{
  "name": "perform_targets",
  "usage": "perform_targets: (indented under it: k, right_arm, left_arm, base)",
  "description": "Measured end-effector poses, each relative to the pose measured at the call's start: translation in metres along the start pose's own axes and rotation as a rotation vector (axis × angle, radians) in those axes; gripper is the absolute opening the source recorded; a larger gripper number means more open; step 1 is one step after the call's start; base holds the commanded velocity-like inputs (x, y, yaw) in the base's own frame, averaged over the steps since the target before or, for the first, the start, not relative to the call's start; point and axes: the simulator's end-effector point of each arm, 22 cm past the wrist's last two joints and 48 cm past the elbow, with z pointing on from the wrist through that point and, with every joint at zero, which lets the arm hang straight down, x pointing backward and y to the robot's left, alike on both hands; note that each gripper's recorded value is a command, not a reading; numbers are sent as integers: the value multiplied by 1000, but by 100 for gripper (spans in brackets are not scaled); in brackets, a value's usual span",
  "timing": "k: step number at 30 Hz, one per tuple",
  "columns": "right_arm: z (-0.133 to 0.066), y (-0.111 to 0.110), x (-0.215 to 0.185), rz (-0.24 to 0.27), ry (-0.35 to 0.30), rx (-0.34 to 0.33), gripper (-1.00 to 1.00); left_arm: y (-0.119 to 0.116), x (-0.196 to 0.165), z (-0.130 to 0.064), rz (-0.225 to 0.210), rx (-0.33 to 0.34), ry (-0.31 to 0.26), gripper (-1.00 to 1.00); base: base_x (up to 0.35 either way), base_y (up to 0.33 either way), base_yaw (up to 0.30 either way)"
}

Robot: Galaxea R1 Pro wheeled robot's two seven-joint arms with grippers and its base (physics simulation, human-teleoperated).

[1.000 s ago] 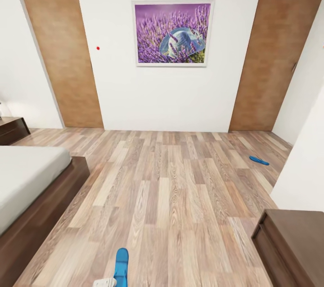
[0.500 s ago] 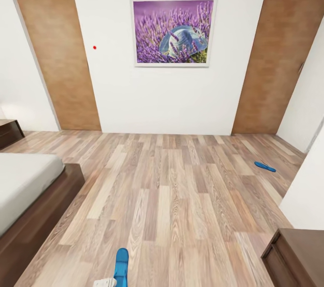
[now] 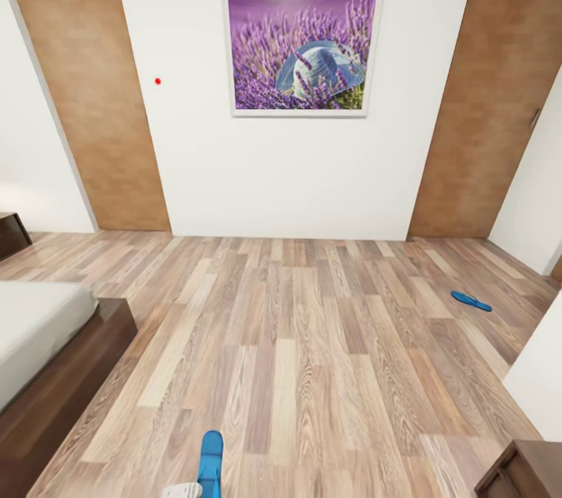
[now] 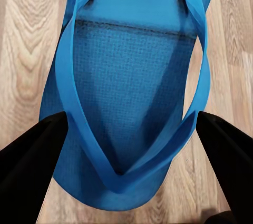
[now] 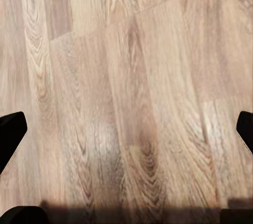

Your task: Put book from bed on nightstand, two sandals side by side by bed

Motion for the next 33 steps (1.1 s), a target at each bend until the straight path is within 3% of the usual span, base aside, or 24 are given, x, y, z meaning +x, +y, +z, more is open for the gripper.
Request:
perform_targets:
  k: [33]
  right_arm:
    - [0,0,0,0,0,0,100]
  left_arm:
    - [0,0,0,-1,0,1,-100]
  base:
    - [330,0,0]
